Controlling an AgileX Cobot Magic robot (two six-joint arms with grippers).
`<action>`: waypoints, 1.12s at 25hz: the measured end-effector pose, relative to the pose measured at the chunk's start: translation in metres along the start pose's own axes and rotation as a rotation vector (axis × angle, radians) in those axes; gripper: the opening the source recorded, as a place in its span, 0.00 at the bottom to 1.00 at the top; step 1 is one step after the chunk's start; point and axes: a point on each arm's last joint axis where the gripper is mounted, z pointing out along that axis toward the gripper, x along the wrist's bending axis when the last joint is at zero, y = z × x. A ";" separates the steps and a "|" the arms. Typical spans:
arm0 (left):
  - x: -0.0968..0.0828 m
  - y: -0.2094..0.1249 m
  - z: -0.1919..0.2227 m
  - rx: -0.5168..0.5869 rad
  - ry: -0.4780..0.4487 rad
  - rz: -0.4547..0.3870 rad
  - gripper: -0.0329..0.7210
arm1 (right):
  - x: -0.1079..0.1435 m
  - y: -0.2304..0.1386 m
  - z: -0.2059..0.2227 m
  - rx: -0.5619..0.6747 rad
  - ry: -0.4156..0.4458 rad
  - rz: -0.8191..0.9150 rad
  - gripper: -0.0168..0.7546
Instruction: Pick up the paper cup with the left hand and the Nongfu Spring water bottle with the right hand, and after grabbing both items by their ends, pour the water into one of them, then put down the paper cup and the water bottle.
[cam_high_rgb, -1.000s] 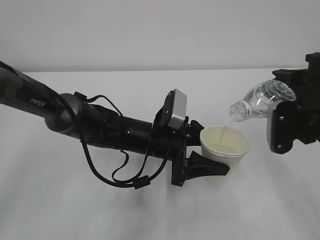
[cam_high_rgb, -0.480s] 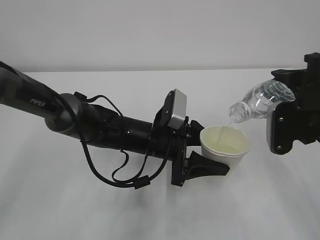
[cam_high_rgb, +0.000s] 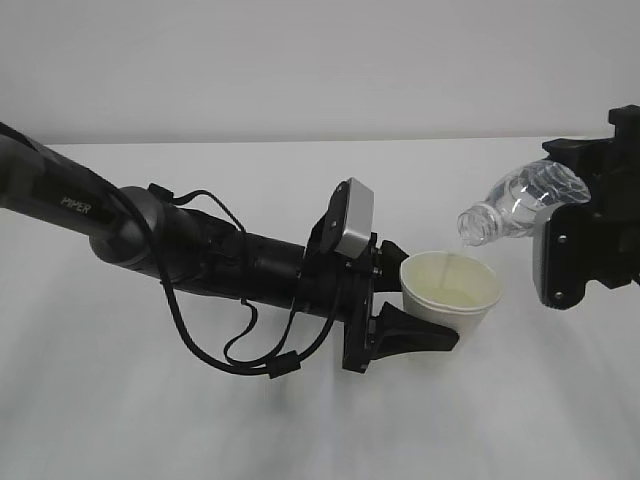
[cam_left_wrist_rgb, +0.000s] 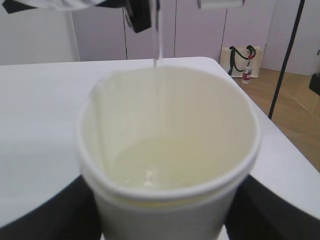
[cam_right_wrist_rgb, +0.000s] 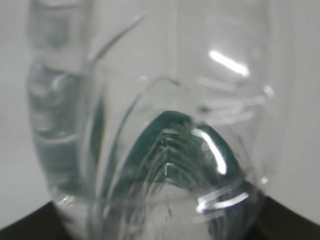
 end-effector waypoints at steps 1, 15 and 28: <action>0.000 0.000 0.000 0.000 0.000 0.000 0.67 | 0.000 0.000 0.000 0.000 0.000 0.000 0.58; 0.000 0.000 0.000 0.000 0.000 0.000 0.67 | 0.000 0.000 0.000 0.000 -0.001 -0.002 0.58; 0.000 0.000 0.000 0.000 -0.001 0.000 0.67 | 0.000 0.000 0.000 -0.001 -0.001 -0.003 0.58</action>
